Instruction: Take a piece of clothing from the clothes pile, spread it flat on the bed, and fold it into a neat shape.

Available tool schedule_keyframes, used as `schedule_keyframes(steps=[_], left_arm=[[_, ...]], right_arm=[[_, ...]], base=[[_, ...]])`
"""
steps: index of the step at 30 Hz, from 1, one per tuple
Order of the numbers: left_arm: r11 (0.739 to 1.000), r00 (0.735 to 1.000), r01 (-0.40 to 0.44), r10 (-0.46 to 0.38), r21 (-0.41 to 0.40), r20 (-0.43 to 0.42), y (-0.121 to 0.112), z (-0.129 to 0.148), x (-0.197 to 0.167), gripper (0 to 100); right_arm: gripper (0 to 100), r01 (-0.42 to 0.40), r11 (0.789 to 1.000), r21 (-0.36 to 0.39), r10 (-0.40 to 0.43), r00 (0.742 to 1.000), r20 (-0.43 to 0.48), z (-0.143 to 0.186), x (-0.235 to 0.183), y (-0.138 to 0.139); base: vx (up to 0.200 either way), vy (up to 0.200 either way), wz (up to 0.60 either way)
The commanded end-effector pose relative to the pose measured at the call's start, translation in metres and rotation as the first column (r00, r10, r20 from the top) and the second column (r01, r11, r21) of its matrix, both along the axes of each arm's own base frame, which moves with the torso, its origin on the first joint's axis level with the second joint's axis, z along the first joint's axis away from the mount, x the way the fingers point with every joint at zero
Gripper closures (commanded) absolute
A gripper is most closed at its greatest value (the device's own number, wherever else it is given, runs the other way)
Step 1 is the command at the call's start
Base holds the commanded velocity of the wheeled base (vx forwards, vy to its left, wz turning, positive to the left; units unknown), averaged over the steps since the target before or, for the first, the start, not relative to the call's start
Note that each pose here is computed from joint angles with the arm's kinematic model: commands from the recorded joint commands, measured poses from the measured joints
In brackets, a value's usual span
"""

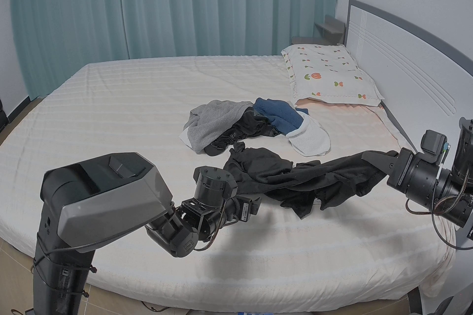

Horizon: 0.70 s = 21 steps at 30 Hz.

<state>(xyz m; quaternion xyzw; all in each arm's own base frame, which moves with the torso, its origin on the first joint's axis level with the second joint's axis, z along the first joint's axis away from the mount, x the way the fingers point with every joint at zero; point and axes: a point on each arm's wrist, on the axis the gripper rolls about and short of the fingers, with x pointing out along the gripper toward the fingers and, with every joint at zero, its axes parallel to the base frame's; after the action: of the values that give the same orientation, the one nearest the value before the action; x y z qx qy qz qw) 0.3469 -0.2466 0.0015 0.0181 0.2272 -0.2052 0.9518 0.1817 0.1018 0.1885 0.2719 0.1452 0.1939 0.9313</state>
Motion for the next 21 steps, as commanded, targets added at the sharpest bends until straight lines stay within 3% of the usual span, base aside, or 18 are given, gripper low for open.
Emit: schedule_keyframes(steps=[1, 6, 13, 14, 19, 21], left_arm=[[1.0, 1.0, -0.024, 0.024, 0.003, 0.013, -0.005, -0.01, 0.011, 0], [0.997, 0.996, -0.076, 0.076, 0.001, 0.044, -0.013, -0.03, 0.035, 0], [0.987, 0.985, -0.164, 0.163, -0.001, 0.063, -0.005, -0.047, 0.057, 0], [0.986, 0.984, -0.165, 0.165, -0.004, 0.063, -0.005, -0.046, 0.057, 100], [0.974, 0.977, -0.211, 0.213, -0.085, 0.019, -0.001, -0.043, 0.056, 100], [0.963, 0.972, -0.232, 0.235, -0.14, 0.006, 0.001, -0.029, 0.055, 100]], right_arm=[[100, -0.001, 1.0, 0.017, 0.0, 0.999, 0.035, 0.009, -0.004, -0.002], [100, -0.001, 1.0, 0.028, 0.0, 0.999, 0.055, 0.014, -0.004, -0.002], [100, -0.003, 0.999, 0.037, 0.0, 0.998, 0.064, 0.017, -0.004, -0.002], [100, -0.003, 0.999, 0.036, 0.001, 0.998, 0.065, 0.017, -0.004, -0.002], [100, -0.005, 0.999, 0.037, 0.003, 0.999, 0.054, 0.015, -0.004, -0.003], [100, -0.008, 0.999, 0.038, 0.006, 0.999, 0.049, 0.014, -0.005, -0.003]], base=[[0.0, 0.0, 0.0], [0.0, 0.0, 0.0], [0.0, 0.0, 0.0], [0.0, 0.0, 0.0], [0.0, 0.0, 0.0], [0.0, 0.0, 0.0]])
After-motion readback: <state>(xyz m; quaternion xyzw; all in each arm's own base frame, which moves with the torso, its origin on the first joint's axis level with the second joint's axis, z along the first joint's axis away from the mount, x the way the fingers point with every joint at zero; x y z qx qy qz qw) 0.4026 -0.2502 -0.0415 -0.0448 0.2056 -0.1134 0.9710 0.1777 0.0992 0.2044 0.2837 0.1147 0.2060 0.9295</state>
